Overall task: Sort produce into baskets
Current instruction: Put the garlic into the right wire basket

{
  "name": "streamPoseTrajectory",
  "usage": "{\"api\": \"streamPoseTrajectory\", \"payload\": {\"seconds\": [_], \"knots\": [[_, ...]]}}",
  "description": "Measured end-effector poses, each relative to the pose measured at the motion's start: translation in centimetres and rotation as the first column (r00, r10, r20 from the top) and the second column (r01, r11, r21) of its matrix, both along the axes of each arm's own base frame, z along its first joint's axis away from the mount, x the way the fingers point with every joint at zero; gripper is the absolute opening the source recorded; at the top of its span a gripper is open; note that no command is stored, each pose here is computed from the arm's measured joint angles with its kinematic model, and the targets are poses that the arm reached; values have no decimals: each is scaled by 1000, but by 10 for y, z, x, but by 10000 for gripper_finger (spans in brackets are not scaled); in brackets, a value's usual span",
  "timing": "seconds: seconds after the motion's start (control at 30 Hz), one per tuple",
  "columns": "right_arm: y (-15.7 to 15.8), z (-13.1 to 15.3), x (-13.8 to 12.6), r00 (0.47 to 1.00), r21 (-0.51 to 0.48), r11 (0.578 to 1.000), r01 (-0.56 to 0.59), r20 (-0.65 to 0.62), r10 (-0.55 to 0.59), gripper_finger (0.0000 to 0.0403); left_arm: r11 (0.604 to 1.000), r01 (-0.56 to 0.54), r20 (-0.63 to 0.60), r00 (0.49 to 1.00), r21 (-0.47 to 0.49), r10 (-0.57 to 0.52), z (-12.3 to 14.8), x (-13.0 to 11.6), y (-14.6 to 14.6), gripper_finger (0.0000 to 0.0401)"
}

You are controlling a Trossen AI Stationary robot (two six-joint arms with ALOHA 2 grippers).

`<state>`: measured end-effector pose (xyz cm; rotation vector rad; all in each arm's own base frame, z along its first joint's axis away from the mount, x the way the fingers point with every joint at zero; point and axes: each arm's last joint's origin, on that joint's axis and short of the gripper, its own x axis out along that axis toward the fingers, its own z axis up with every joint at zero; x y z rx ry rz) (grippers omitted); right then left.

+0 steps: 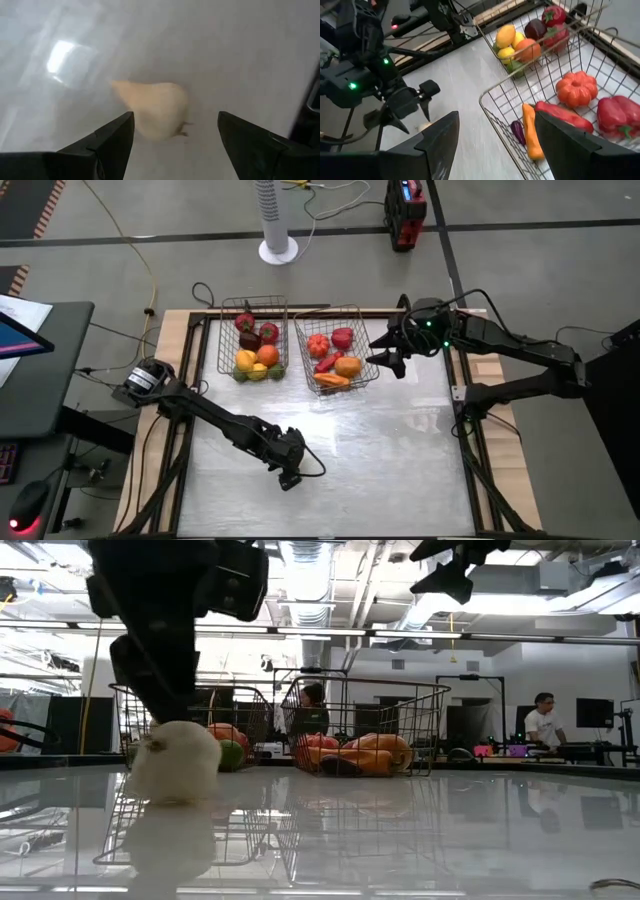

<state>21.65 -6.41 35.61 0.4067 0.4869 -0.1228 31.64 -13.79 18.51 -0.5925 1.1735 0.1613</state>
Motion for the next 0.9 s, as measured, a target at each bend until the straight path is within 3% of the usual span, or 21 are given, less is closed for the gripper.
{"api": "streamPoseTrajectory", "payload": {"seconds": [0.1,0.27,0.57,0.9], "knots": [[0,2,1,1000,-8,1000,-1,18,1,285,999,-43,-22,999,11,43,-5,0,1,273],[-1,2,1,1000,-14,1000,-2,21,3,285,990,-131,-73,989,-57,127,-10,2,-2,273],[-1,1,1,1000,-13,1000,-3,15,3,285,985,-174,-70,982,-3,173,-13,3,6,273],[0,-1,0,1000,-8,1000,-3,-6,3,285,975,-212,-171,965,-61,199,-36,12,13,271]]}}
